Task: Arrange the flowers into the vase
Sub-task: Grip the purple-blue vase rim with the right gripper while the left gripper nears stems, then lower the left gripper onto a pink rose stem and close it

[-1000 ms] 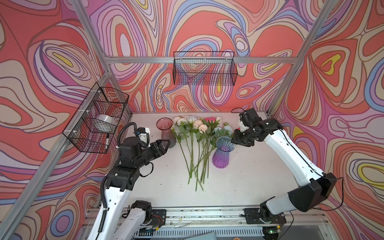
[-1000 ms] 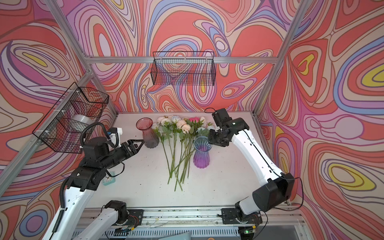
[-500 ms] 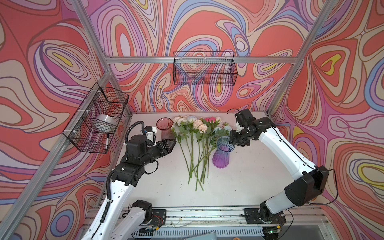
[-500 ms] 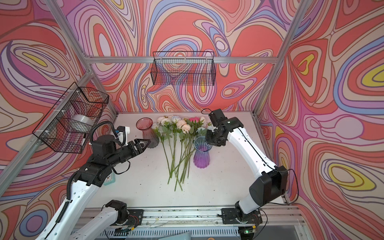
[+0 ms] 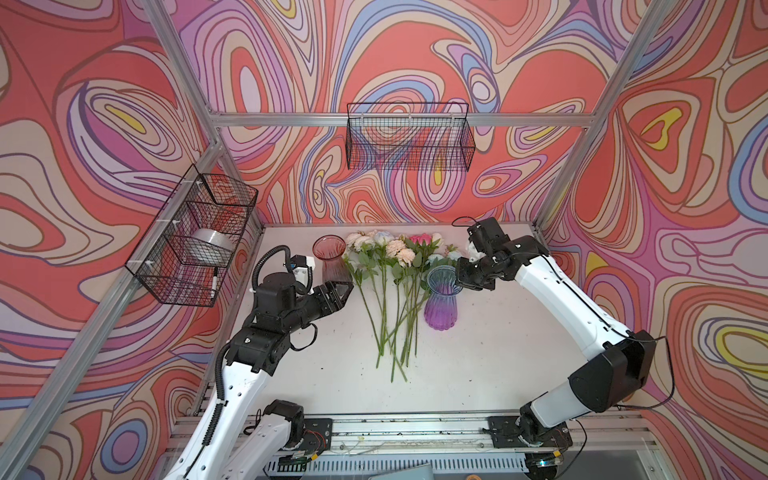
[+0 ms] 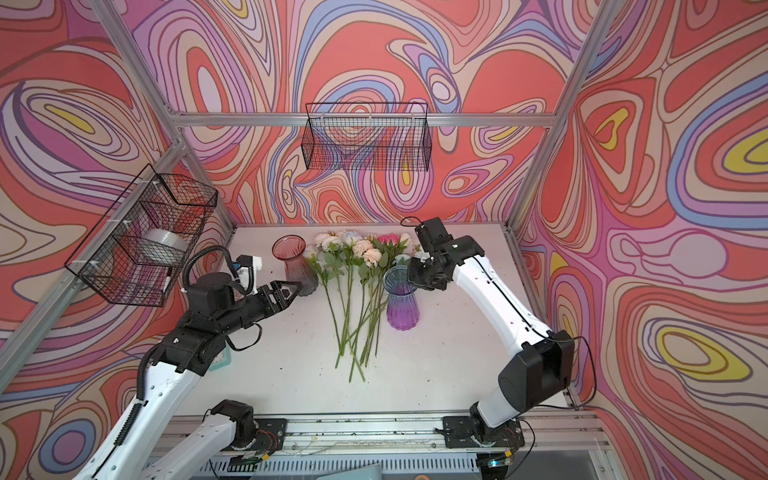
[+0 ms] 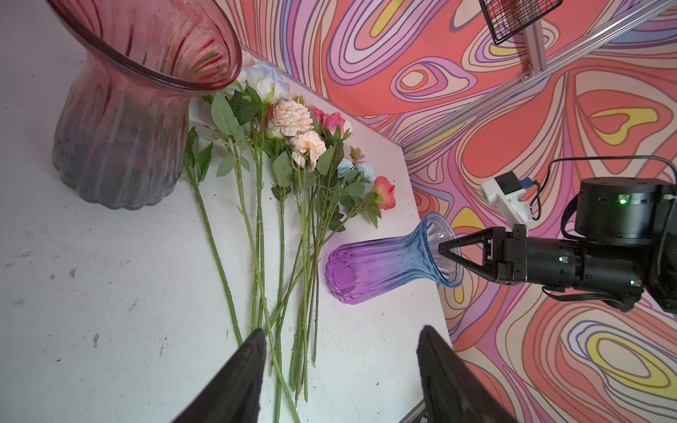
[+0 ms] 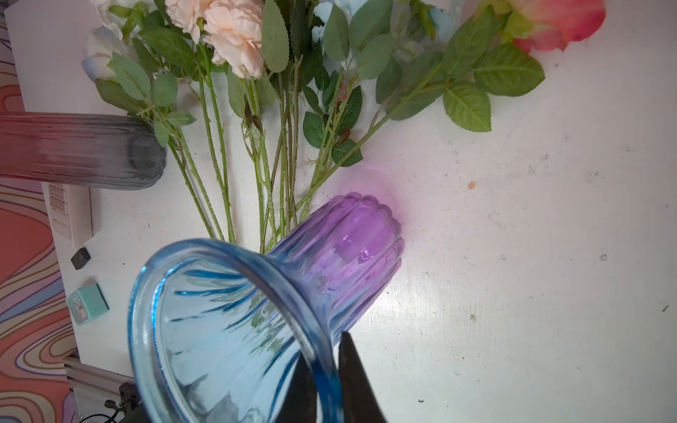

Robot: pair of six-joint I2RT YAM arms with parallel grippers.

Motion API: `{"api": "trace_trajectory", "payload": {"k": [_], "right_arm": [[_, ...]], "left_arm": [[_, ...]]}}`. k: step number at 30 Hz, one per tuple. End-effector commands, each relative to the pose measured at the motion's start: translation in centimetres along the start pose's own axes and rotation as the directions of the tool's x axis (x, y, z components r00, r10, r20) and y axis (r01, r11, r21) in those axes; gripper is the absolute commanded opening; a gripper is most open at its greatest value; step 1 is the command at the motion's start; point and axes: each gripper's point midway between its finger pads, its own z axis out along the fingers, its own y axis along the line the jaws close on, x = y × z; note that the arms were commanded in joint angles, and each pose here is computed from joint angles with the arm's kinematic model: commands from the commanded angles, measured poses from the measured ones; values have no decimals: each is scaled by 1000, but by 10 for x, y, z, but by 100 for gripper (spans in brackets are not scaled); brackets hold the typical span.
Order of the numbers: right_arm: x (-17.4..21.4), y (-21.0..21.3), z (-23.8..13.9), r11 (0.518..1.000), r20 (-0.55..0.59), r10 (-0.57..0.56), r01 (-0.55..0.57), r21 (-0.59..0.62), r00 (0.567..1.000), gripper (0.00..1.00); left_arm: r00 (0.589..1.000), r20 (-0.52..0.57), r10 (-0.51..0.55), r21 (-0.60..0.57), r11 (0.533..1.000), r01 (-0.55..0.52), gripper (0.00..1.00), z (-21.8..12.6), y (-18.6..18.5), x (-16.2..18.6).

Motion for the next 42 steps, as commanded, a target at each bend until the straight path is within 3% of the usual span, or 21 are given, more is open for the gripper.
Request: {"api": "trace_trajectory", "payload": {"k": [1,7,13,20,26,29,37,42], "right_arm": [[-16,-13,-9,998,93,3,-10,67,996,0],[-14,-49,-18,993,126,97,-105,60,987,0],[-9,-97,-32,978,131,200,-206,32,971,0],[-1,-115,-38,966,139,252,-258,29,958,0],[7,-115,-32,966,106,254,-257,13,961,1],[5,-114,-36,969,114,244,-247,16,963,14],[-5,-113,-57,975,192,215,-222,19,958,28],[-15,-123,-90,974,297,164,-202,102,941,35]], "left_arm": [[999,1,41,54,998,-41,66,0,-18,-8],[998,-39,41,71,997,-39,64,10,-20,-8],[985,-130,114,-28,993,-118,57,30,-15,5],[949,-234,212,-119,962,-245,56,60,-21,31],[915,-326,237,-141,945,-295,54,88,-19,59],[901,-358,245,-149,938,-314,54,100,-17,69],[872,-410,267,-167,918,-359,54,124,-13,86],[847,-432,310,-194,885,-423,50,135,-12,96]]}}
